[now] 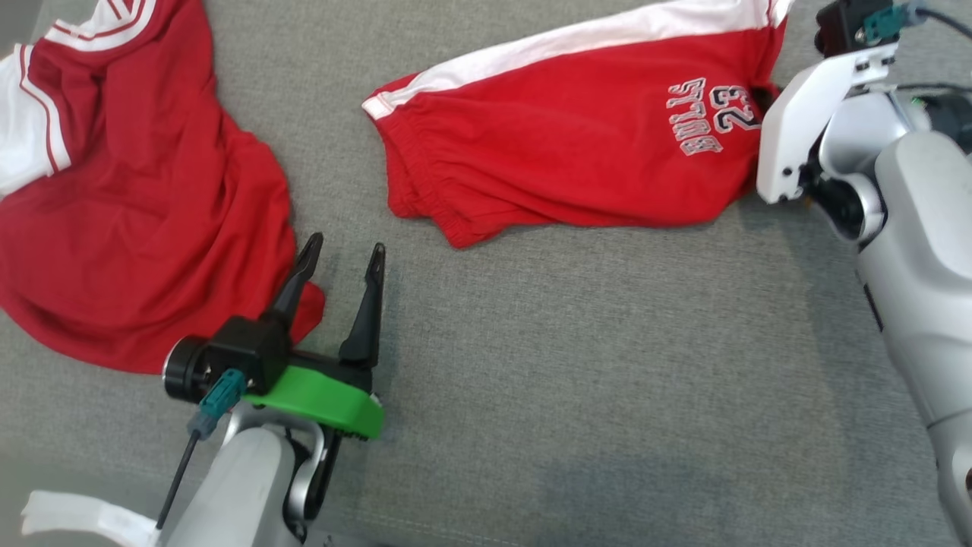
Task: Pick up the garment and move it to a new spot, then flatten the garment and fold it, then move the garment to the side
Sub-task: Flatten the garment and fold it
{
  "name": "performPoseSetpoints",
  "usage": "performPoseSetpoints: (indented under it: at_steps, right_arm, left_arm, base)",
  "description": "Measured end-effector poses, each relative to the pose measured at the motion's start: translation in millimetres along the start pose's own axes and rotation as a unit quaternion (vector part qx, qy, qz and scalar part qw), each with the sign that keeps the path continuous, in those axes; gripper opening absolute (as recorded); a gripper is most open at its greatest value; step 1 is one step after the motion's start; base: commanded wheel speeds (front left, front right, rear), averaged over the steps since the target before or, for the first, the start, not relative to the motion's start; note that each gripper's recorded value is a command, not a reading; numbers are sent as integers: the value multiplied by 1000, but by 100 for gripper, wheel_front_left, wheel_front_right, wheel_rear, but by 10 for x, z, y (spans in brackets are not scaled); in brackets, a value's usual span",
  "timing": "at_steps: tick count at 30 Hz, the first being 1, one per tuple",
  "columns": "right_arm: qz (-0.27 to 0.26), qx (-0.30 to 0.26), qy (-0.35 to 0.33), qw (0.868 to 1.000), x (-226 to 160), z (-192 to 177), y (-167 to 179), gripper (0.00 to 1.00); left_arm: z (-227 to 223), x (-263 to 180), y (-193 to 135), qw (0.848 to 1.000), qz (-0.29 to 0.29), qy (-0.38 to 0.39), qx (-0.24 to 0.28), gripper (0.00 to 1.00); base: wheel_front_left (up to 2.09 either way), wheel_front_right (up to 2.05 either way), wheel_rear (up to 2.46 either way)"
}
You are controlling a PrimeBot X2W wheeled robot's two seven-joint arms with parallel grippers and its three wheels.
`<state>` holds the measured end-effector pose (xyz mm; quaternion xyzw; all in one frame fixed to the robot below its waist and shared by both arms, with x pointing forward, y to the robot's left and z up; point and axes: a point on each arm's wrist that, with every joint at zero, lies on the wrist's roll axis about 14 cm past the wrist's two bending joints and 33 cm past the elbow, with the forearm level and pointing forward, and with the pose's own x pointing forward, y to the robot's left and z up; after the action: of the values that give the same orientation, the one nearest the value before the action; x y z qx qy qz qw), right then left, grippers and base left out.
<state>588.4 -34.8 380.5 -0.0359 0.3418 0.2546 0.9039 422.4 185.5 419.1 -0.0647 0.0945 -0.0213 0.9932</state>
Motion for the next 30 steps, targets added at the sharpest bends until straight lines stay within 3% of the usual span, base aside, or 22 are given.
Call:
performPoseSetpoints:
  at_steps: [7, 12, 17, 22, 26, 30]
  right_arm:
    - [21, 71, -15, 997, -447, -191, 65, 0]
    - [-9, 114, -20, 993, -917, -470, -187, 0]
    - [-78, 191, -21, 978, -1389, -856, -653, 0]
    - [-210, 240, -40, 947, -2043, -1218, -1456, 0]
    - [-250, 224, -64, 940, -2204, -1126, -1691, 0]
    - [-220, 183, -119, 951, -2027, -569, -1511, 0]
  left_arm:
    - [-19, -218, 14, 1000, -1, 4, 6, 100]
    - [-41, -389, -83, 1000, -10, 5, -5, 100]
    - [-122, -489, -272, 999, -37, 16, -6, 100]
    - [-37, -519, -499, 997, -71, 1, -7, 100]
    - [8, -536, -532, 997, -76, -7, -7, 100]
    - [-14, -549, -528, 997, -70, -5, -12, 100]
  base:
    - [0, 0, 0]
    - [0, 0, 0]
    - [0, 0, 0]
    - [0, 0, 0]
    - [0, 0, 0]
    - [0, 0, 0]
